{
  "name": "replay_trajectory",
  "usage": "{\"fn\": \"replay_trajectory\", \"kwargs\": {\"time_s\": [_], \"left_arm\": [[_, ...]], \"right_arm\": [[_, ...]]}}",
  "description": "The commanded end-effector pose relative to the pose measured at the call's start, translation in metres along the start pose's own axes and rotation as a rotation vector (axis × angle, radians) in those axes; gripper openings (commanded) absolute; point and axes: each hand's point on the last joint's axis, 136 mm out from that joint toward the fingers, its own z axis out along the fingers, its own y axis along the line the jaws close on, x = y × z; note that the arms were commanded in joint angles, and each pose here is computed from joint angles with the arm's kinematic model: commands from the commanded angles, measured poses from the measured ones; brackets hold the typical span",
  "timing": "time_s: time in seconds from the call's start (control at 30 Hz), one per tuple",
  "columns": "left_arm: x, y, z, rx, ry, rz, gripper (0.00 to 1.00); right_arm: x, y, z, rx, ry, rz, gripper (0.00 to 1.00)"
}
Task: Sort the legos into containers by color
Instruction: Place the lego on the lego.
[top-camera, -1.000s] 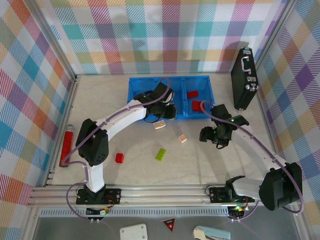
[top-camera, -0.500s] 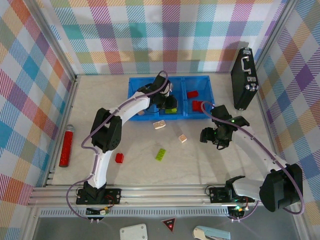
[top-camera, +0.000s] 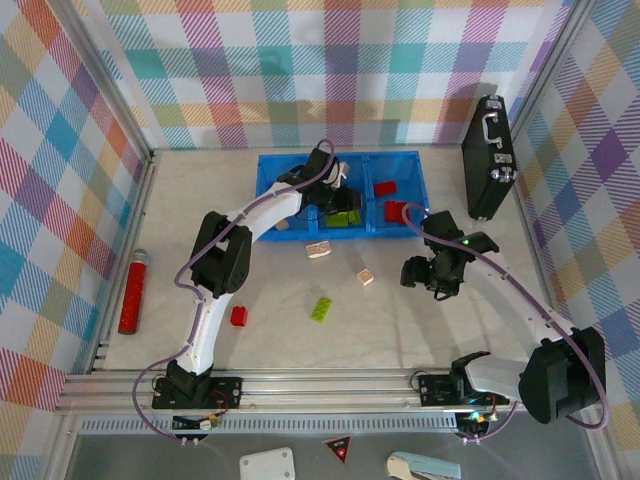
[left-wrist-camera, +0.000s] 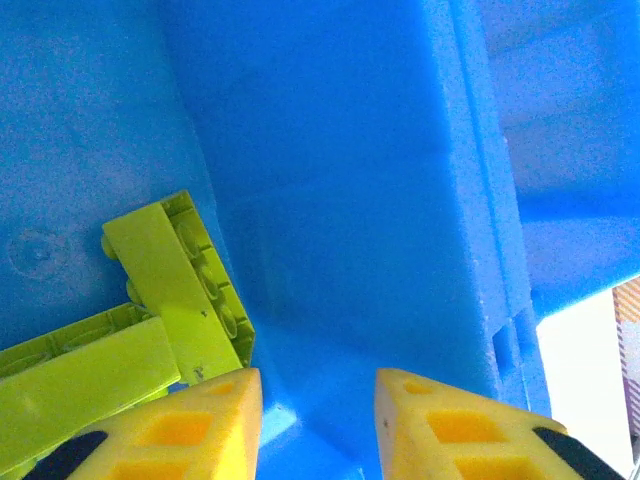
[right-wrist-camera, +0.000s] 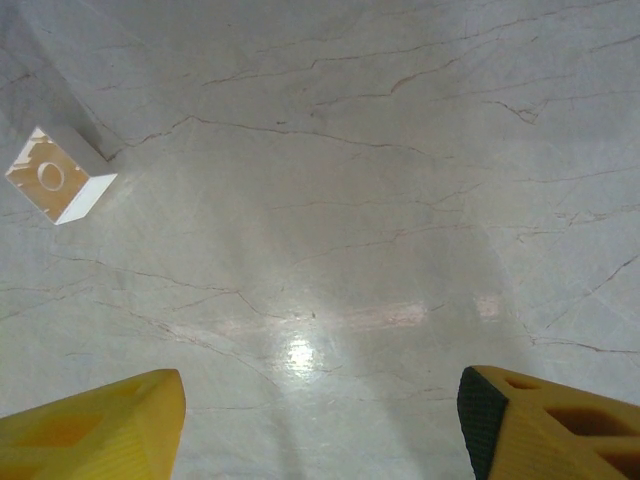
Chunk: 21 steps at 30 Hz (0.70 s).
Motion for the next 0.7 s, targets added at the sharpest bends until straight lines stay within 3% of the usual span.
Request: {"fn": "replay_trajectory", "kwargs": {"time_s": [0.0,0.37,0.67], "left_arm": [[-0.012,-0.012,-0.011,0.038,-0.026,0.017,0.37],[-0.011,-0.028,-0.045,0.038,-0.05,0.051,0.37],[0.005,-0.023,-0.091,-0.076,-0.035,0.134,0.37]], "right_arm": [[0.002,-0.001,-0.006,0.007,0.0,0.008,0.73],[0.0,0.008,-0.01,-0.032,-0.006,0.017,0.73],[0.001,0.025,-0.007,-0.057,0.018,-0.013,0.71]]}}
